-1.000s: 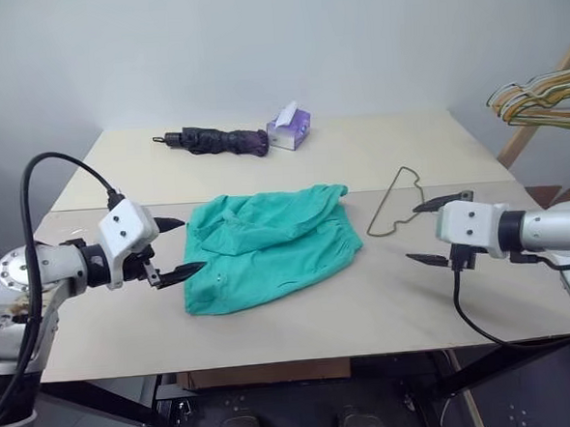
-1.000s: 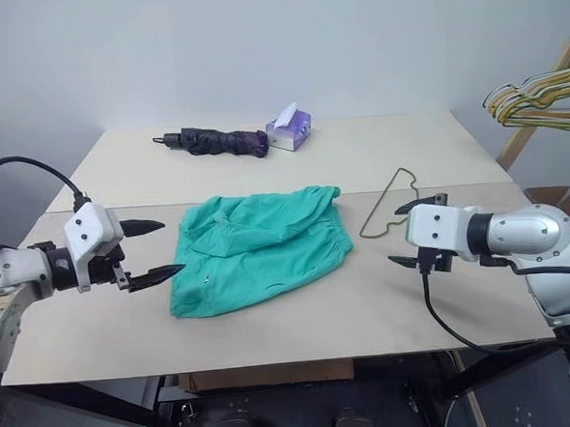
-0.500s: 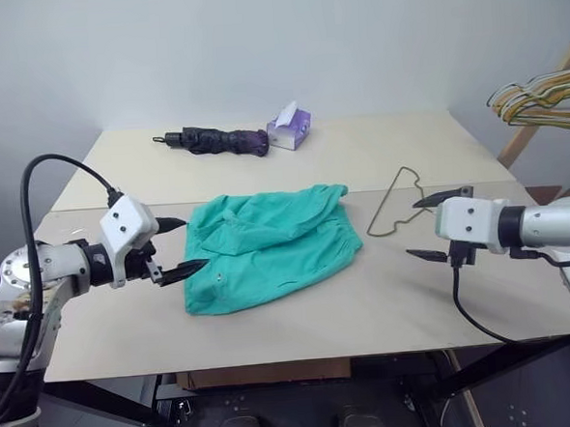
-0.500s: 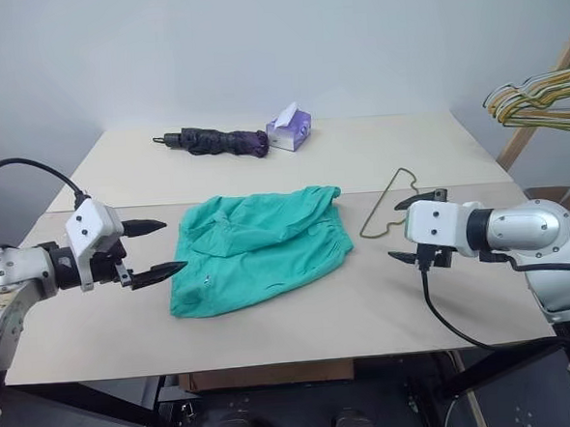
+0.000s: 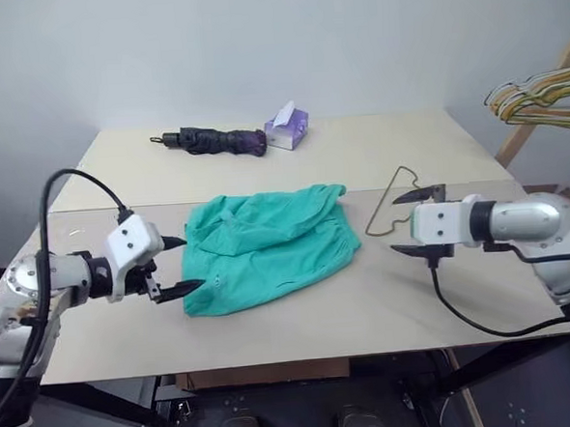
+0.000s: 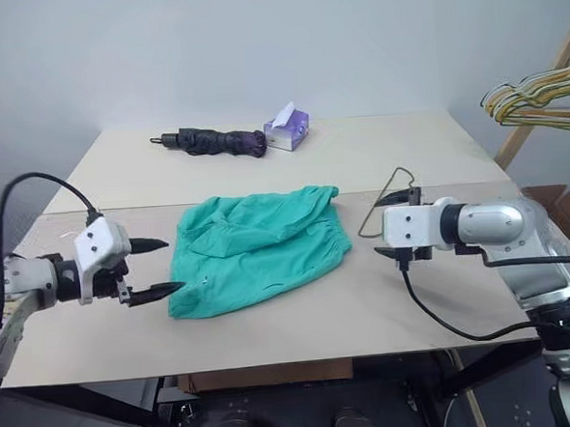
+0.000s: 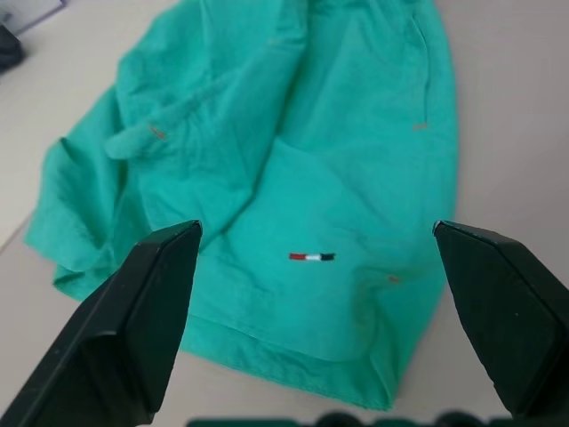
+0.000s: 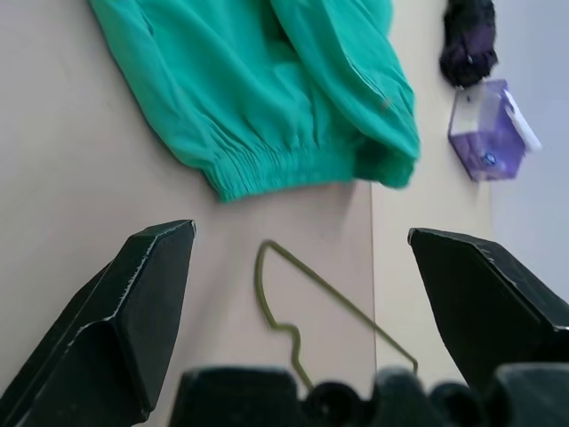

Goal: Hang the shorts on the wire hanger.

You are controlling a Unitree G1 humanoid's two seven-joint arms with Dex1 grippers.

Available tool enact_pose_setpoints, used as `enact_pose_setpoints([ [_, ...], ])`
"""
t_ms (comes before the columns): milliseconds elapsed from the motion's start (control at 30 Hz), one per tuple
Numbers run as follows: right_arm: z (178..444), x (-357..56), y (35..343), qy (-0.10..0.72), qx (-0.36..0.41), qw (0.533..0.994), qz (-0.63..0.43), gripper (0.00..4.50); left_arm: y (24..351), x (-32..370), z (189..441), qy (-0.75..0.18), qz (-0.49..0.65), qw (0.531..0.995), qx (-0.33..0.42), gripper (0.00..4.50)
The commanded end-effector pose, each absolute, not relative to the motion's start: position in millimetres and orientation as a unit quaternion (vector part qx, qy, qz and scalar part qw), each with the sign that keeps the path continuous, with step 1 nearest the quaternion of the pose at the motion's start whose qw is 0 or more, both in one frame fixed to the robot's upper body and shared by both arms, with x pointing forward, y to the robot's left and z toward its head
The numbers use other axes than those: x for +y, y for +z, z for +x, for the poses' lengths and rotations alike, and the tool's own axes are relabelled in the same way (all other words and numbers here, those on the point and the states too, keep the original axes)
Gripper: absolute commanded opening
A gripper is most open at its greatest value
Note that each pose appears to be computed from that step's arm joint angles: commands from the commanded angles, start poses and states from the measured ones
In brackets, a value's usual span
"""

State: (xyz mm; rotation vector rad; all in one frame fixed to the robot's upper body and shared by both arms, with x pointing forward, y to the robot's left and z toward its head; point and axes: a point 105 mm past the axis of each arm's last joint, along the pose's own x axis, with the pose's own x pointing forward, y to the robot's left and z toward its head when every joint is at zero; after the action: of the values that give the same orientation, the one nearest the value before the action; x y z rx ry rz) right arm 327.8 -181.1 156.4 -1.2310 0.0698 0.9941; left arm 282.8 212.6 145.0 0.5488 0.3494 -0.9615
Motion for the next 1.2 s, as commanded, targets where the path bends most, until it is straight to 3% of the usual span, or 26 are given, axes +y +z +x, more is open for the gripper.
enact_pose_setpoints([
  [33, 339, -162, 151, 0.44, -0.003, 0.688, -0.577, 4.49, 149, 216, 281, -0.459, 0.289, 0.823, 0.172, 4.5],
  [433, 382, -135, 94, 0.444, -0.006, 0.608, -0.658, 4.49, 140, 231, 273, -0.454, 0.303, 0.813, 0.205, 4.5],
  [567, 382, -131, 87, 0.463, -0.007, 0.605, -0.648, 3.62, 135, 235, 267, -0.453, 0.304, 0.809, 0.217, 4.5],
  [900, 380, -135, 77, 0.469, 0.005, 0.599, -0.649, 0.14, 109, 235, 261, -0.499, 0.268, 0.785, 0.25, 4.5],
  [1067, 384, -134, 78, 0.449, 0.004, 0.615, -0.649, 0.02, 87, 236, 273, -0.506, 0.292, 0.766, 0.269, 4.5],
  [1200, 383, -134, 77, 0.447, 0.004, 0.617, -0.648, 0.02, 77, 226, 284, -0.514, 0.265, 0.776, 0.25, 4.5],
])
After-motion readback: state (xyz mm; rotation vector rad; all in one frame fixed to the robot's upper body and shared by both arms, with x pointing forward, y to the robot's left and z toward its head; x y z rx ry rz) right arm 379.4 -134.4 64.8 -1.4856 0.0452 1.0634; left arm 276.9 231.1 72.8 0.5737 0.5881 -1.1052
